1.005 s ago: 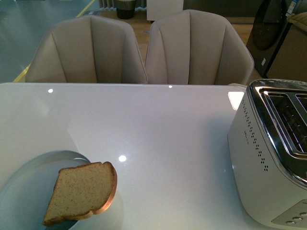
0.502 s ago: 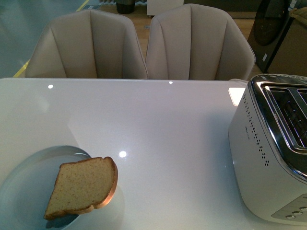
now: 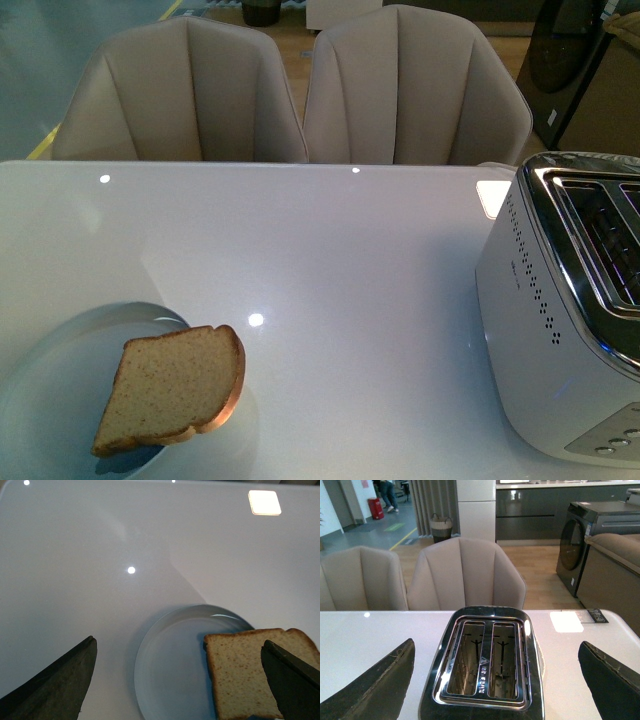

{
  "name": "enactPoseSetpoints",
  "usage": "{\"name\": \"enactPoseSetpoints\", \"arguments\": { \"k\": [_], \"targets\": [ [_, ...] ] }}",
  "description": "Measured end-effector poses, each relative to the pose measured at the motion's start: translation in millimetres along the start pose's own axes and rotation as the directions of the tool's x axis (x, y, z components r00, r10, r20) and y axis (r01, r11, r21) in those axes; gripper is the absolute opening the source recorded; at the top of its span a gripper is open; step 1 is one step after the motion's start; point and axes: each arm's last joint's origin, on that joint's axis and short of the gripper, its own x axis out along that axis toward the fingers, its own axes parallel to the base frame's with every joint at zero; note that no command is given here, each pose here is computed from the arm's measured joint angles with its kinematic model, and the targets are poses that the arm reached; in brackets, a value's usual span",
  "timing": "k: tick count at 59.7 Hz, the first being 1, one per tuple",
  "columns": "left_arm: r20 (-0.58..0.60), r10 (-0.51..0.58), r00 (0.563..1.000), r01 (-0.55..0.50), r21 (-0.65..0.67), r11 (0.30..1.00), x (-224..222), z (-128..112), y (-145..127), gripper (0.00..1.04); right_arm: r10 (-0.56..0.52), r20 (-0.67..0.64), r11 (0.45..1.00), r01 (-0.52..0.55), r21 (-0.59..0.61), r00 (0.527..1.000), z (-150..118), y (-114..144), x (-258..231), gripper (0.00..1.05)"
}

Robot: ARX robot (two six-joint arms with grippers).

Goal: Left arm holds plate, right arm toasts bread

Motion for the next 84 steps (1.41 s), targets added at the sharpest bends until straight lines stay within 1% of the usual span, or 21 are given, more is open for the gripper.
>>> {"name": "enactPoseSetpoints", "arguments": {
  "k": [9, 18, 27, 43, 50, 60, 68, 84],
  "targets": [
    [-0.062, 0.029, 0.998, -0.029, -0.004, 1.000, 22.2, -12.1, 16.5, 0.98, 0.000, 0.000, 1.000, 0.000, 0.000, 1.000, 0.0, 0.0, 0.0, 0.96],
    [-0.100, 0.042, 0.994, -0.043, -0.015, 0.999, 34.1, -22.3, 27.8, 0.98, 0.000, 0.000, 1.000, 0.000, 0.000, 1.000, -0.1, 0.0, 0.0, 0.96],
    [-0.143, 0.031, 0.989, -0.034, -0.022, 0.999, 44.7, -34.0, 30.5, 0.98, 0.000, 0.000, 1.000, 0.000, 0.000, 1.000, 0.0, 0.0, 0.0, 0.96],
    [-0.255, 0.045, 0.966, -0.055, -0.031, 0.998, 69.9, -64.4, 35.5, 0.98, 0.000, 0.000, 1.000, 0.000, 0.000, 1.000, 0.0, 0.0, 0.0, 0.96],
    [-0.278, 0.056, 0.959, -0.067, -0.030, 0.997, 76.7, -69.1, 36.8, 0.98, 0.000, 0.000, 1.000, 0.000, 0.000, 1.000, 0.0, 0.0, 0.0, 0.96],
    [-0.313, 0.027, 0.949, -0.040, -0.032, 0.999, 86.4, -70.1, 30.4, 0.98, 0.000, 0.000, 1.000, 0.000, 0.000, 1.000, 0.0, 0.0, 0.0, 0.96],
    [-0.354, -0.004, 0.935, -0.020, -0.063, 0.998, 92.5, -74.4, 23.6, 0.98, 0.000, 0.000, 1.000, 0.000, 0.000, 1.000, 0.0, 0.0, 0.0, 0.96],
    [-0.387, -0.030, 0.922, -0.019, -0.123, 0.992, 100.8, -79.7, 20.2, 0.98, 0.000, 0.000, 1.000, 0.000, 0.000, 1.000, 0.0, 0.0, 0.0, 0.96]
  ]
}}
